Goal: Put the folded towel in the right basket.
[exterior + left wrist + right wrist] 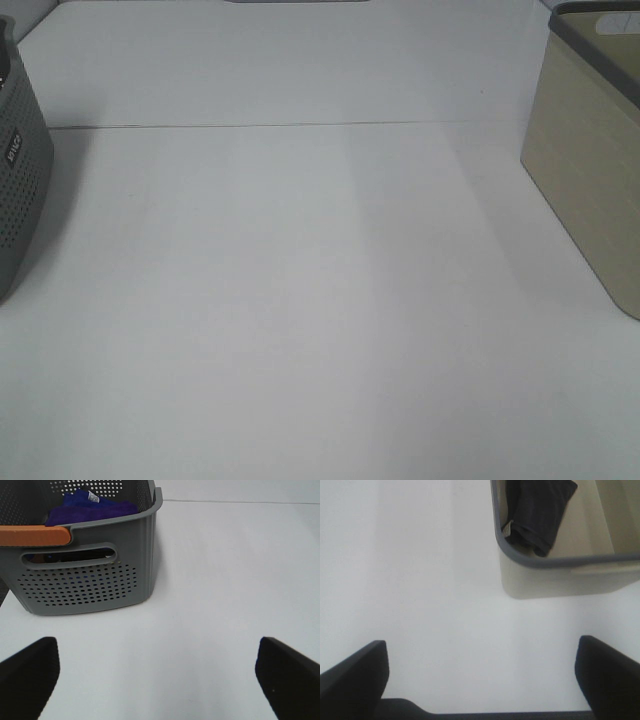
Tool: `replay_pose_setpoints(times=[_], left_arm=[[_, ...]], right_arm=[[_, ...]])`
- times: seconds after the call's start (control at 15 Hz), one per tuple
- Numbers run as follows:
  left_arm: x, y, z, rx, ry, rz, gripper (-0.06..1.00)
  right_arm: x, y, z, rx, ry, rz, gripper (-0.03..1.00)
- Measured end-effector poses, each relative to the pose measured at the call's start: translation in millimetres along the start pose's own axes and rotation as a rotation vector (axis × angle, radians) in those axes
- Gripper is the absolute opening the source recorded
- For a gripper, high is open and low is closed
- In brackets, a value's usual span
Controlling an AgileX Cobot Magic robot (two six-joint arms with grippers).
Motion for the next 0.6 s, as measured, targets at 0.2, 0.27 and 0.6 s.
replay_pose_setpoints(times=[0.2, 0.27, 0.6], left_arm=[[0.0, 0.0, 0.0, 0.0, 0.0, 0.0, 0.99], [0.0, 0.0, 0.0, 0.0, 0.0, 0.0, 0.99], [0.0, 0.0, 0.0, 0.0, 0.0, 0.0, 0.99]], right_arm=[[16.0, -79.7, -2.8, -0.026, 0.006, -0.118, 0.97], [15.5, -89.0, -3.1, -0.026, 0.006, -0.131, 0.97], [-8.1, -154.5, -9.3, -0.008, -0.031, -0.196, 0.97]])
Point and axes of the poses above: a point on each arm's last joint axis where the gripper is mounted, x pointing back along that axis away from the gripper, z along the wrist's bending axis when the last joint is at zero, y = z × x, the point moved 1 cm from there along -x, pointing out along that axis toward the gripper, and after that the axes turned 2 degrees about x, right-handed, at the moved point
